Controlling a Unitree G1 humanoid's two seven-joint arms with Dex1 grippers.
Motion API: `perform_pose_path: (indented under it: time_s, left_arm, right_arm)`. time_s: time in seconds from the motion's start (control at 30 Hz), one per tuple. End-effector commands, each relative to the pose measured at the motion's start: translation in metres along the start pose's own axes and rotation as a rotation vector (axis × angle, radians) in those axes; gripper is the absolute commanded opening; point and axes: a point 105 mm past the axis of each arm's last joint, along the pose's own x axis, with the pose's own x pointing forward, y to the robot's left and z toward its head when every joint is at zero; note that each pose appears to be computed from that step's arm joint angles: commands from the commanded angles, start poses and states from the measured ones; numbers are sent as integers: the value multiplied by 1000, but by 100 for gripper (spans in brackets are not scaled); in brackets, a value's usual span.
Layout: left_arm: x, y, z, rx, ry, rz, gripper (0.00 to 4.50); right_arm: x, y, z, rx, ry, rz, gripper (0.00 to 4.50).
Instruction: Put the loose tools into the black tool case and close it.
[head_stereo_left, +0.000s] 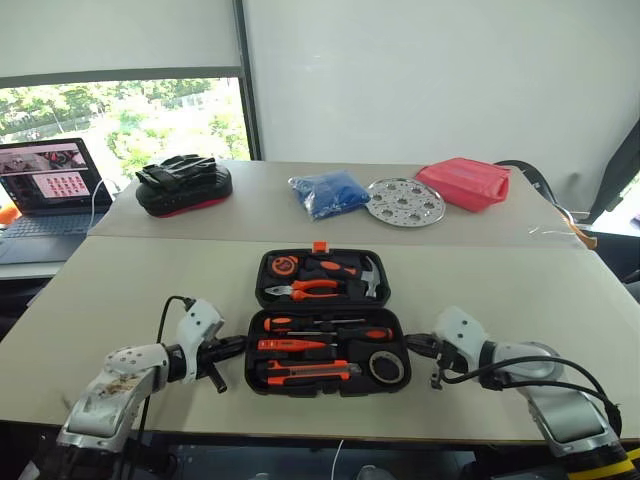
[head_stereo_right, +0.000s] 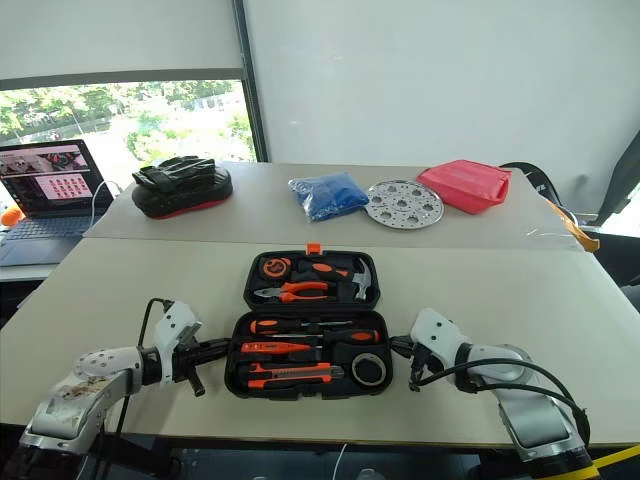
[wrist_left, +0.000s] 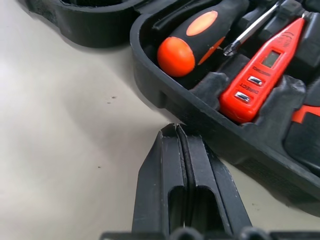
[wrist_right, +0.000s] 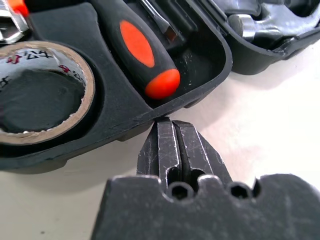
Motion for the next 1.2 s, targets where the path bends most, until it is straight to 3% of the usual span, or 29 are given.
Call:
perform_pose_path:
  time_s: [0.03, 0.23, 0.4, 0.5, 0.7, 0.77, 0.83, 0.97, 1.07, 1.2]
  left_arm:
    - [3, -1, 15, 48, -40, -20, 9]
    - [4, 4, 14, 51, -29, -17, 9]
    - [-13, 22, 12, -7, -4, 34, 9]
    - [-27, 31, 29, -77, -30, 33, 76]
    - [-28, 41, 55, -214, 91, 13, 282]
    - [-19, 51, 67, -250, 92, 51, 348]
    - [-9, 60, 78, -289, 74, 89, 354]
    - [13, 71, 90, -347, 87, 144, 354]
    - [26, 71, 89, -352, 131, 153, 354]
    - [35, 73, 90, -367, 140, 170, 354]
  right_arm:
    - [7, 14, 31, -25, -105, 79, 0]
    - [6, 19, 28, -2, -67, 102, 0]
    - [-13, 8, 42, 43, -111, 101, 0]
    - [-30, -8, 58, 91, -130, 127, 74]
    - [-28, -37, 77, 275, -89, 128, 278]
    - [-19, -51, 72, 353, 18, 79, 348]
    - [-11, -59, 70, 449, 87, 73, 420]
    - [10, -75, 75, 644, 130, 42, 420]
    - [20, -83, 63, 685, 223, -19, 420]
    - [30, -89, 59, 743, 248, -49, 420]
